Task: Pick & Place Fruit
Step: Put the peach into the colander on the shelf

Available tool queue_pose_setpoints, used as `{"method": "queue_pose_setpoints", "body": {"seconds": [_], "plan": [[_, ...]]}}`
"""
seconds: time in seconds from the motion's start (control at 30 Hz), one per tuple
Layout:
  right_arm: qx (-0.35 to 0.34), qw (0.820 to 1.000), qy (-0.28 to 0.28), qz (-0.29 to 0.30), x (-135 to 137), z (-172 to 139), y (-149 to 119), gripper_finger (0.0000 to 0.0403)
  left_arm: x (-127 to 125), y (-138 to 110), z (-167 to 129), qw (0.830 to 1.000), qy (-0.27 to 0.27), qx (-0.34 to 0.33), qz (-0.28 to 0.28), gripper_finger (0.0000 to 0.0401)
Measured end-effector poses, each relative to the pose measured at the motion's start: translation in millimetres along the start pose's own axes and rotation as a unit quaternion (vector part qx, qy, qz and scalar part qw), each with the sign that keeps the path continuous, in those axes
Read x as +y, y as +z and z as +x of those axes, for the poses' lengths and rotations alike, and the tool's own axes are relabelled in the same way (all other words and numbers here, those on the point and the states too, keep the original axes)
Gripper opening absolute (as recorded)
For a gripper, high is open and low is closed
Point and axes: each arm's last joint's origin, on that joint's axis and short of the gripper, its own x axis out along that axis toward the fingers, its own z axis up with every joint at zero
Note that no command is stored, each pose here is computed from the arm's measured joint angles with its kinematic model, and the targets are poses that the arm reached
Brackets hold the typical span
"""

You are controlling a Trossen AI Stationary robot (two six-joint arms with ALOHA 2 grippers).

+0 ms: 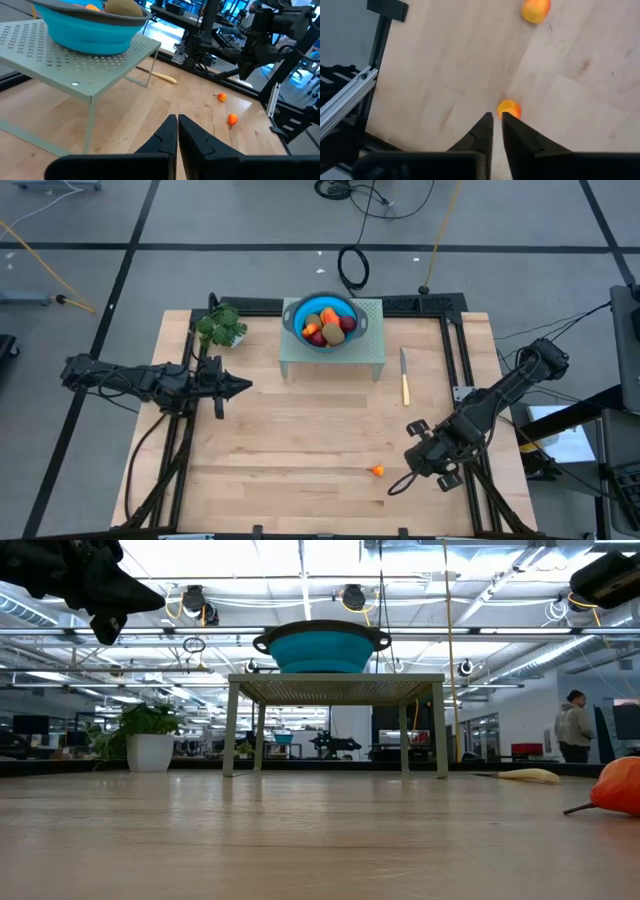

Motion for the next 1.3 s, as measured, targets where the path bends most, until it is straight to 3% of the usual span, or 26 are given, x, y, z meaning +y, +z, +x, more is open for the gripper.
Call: {"method": "queue_pose_setpoints", "body": {"seconds": [0.3, 0.5, 0.93, 1.3], "plan": [[0.0, 1.0, 0.0, -0.013, 0.0, 0.0, -0.1, 0.0126, 0.0, 0.0, 0.0, 1.0, 0.0, 0.0, -0.003, 0.0002], [0.0, 0.999, 0.0, -0.034, 0.0, 0.0, -0.1, 0.0164, 0.0, 0.1, 0.0, 1.0, 0.0, 0.0, -0.003, 0.0015], [0.008, 0.998, -0.002, -0.066, -0.2, 3.1, 0.8, 0.0197, -0.1, 0.1, -0.1, 1.0, -0.001, -0.001, -0.002, 0.0007], [0.058, 0.995, -0.012, -0.086, -7.5, 30.5, -8.6, 0.0198, -0.1, 0.1, 0.0, 1.0, -0.001, 0.0, -0.002, 0.0021]]}}
